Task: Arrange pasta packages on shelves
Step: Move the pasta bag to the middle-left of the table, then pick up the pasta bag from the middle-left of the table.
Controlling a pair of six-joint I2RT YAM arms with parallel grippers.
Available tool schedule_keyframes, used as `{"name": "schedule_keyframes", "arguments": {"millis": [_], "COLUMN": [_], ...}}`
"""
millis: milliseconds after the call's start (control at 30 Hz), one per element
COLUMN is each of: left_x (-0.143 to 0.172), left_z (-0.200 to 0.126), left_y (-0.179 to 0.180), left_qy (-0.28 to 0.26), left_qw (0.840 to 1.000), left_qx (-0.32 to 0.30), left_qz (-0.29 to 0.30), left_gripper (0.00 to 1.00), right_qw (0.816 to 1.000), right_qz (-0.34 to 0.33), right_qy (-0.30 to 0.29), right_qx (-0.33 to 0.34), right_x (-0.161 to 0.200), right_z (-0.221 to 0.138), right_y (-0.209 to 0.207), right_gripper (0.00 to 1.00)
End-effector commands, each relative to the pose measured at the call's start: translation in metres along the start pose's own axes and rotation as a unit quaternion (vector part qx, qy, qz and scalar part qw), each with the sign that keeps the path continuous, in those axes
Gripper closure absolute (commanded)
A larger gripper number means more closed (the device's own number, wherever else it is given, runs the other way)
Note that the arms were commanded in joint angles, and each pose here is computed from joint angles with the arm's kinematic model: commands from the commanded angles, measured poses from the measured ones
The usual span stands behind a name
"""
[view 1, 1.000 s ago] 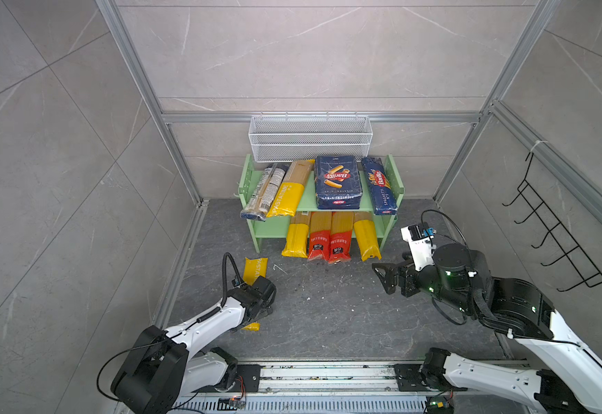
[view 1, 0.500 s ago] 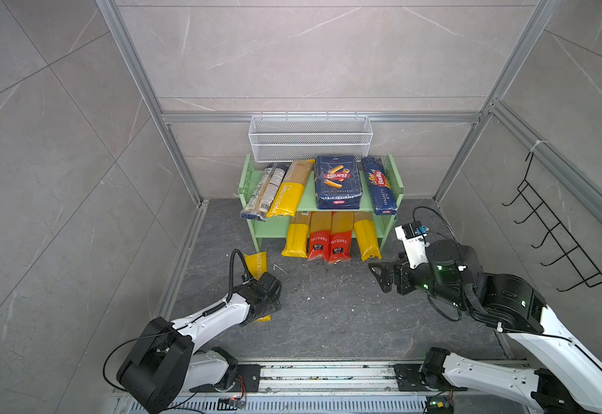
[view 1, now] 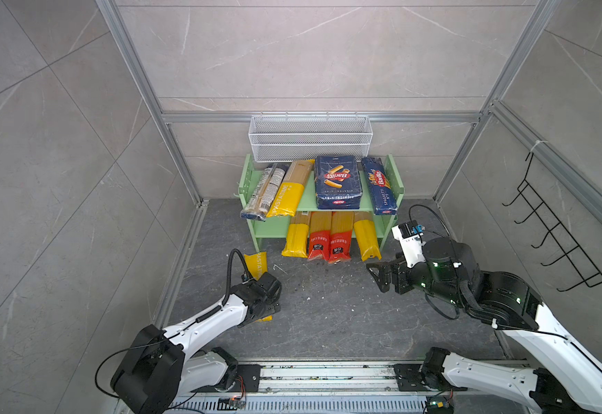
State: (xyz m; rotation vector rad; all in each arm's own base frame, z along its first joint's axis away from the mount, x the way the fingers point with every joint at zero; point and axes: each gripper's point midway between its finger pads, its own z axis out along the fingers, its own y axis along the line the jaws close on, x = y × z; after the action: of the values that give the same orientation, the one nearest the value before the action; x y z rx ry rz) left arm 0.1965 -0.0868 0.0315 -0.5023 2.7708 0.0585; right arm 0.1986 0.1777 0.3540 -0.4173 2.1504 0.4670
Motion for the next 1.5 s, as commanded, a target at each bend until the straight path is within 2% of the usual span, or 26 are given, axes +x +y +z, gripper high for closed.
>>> {"name": "schedule_keyframes", "arguments": {"millis": [0,267,433,900,1300,1467], "left_x": [-0.01,-0.017,-0.016,-0.004,-0.012,-0.011], "left_z": [0.001,0.005,0.013,0.035,0.027,0.02], "left_y": [-0.005,-0.019,-0.02,-0.018,-0.016,-0.013], "left_qy": [-0.017,-0.021,-0.016,0.004,0.006,0.001], "left_qw": [1.0,0.999,0.999,1.0,1.0,1.0], "left_qx": [-0.003,0.007,0.007,0.012,-0.01,-0.001], "left_qz": [0.012,0.024,0.031,0.022,0.024,0.013], "left_gripper": [0.0,0.0,0.0,0.0,0.0,0.0], "right_qw": [1.0,0.997,0.995,0.995,0.995,0.995], "right_qz": [0.005,0.024,0.036,0.039,0.04,0.037], "right_qy": [0.004,0.068,0.077,0.076,0.077,0.084], "right_qx": [-0.016,-0.038,-0.051,-0.051,-0.047,-0.043], "right_x": [0.005,0.052,0.064,0.055,0.046,0.042], "right_z": [-0.008,0.015,0.017,0.015,0.023,0.028], "right_y": [0.002,0.006,0.008,0.011,0.016,0.018], "right_gripper": [0.0,0.0,0.0,0.0,0.0,0.0]}}
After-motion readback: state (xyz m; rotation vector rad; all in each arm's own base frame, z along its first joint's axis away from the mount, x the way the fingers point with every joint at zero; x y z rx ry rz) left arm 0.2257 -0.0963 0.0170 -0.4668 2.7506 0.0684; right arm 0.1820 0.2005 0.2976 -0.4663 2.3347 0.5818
